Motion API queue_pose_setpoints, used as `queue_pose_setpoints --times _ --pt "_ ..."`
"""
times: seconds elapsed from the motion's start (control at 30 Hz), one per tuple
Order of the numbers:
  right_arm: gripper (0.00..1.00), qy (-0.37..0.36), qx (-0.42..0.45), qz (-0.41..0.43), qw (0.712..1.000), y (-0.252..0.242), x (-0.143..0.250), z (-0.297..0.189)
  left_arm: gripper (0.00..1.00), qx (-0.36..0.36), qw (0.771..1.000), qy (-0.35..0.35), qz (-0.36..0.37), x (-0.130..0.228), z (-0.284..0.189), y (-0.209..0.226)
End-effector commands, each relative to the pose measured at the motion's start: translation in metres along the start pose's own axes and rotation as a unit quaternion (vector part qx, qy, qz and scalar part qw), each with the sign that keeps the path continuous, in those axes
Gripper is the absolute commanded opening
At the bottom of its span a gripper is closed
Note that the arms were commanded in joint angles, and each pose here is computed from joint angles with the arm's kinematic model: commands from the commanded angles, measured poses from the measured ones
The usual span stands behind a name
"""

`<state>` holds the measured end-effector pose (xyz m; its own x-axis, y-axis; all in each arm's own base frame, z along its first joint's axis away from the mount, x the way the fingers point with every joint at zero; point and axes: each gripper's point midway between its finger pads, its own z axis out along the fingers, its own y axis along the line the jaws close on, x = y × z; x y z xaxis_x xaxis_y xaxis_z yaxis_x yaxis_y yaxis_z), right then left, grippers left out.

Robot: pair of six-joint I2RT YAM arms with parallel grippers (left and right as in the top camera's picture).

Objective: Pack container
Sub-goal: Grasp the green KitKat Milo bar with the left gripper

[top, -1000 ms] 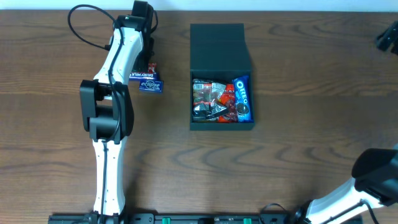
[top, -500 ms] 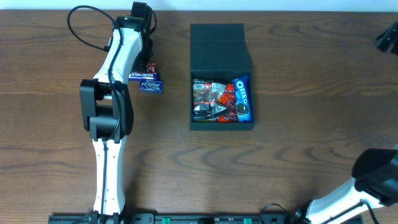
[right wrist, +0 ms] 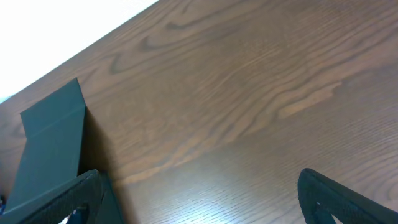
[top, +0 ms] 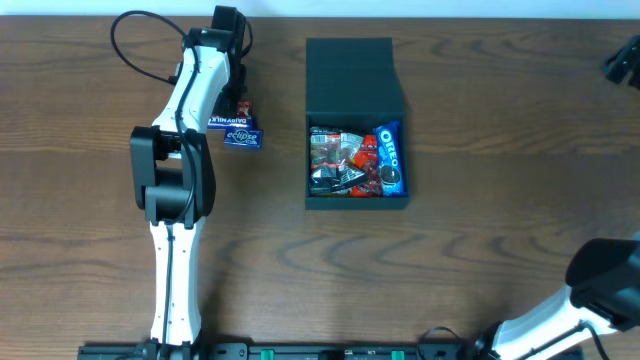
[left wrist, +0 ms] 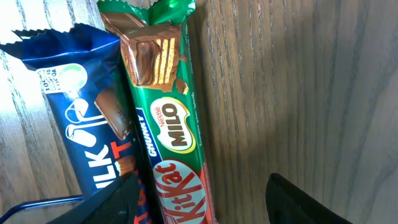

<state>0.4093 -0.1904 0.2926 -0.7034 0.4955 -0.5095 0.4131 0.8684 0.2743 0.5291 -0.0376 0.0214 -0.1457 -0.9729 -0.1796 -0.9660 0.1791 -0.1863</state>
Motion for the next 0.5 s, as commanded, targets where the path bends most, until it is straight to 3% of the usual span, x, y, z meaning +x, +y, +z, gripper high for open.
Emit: queue_pose_setpoints --times 0.0,0.47 --pt "0.99 0.010 -0.001 -0.009 1.000 0.0022 0.0037 0.0062 0.66 -0.032 0.999 0.004 -0.006 0.0014 0.0226 0.0148" --pt "0.99 0.010 0.000 -0.010 1.000 0.0017 0.0035 0.0064 0.58 -0.038 0.999 0.015 -0.005 0.0066 0.0324 0.0172"
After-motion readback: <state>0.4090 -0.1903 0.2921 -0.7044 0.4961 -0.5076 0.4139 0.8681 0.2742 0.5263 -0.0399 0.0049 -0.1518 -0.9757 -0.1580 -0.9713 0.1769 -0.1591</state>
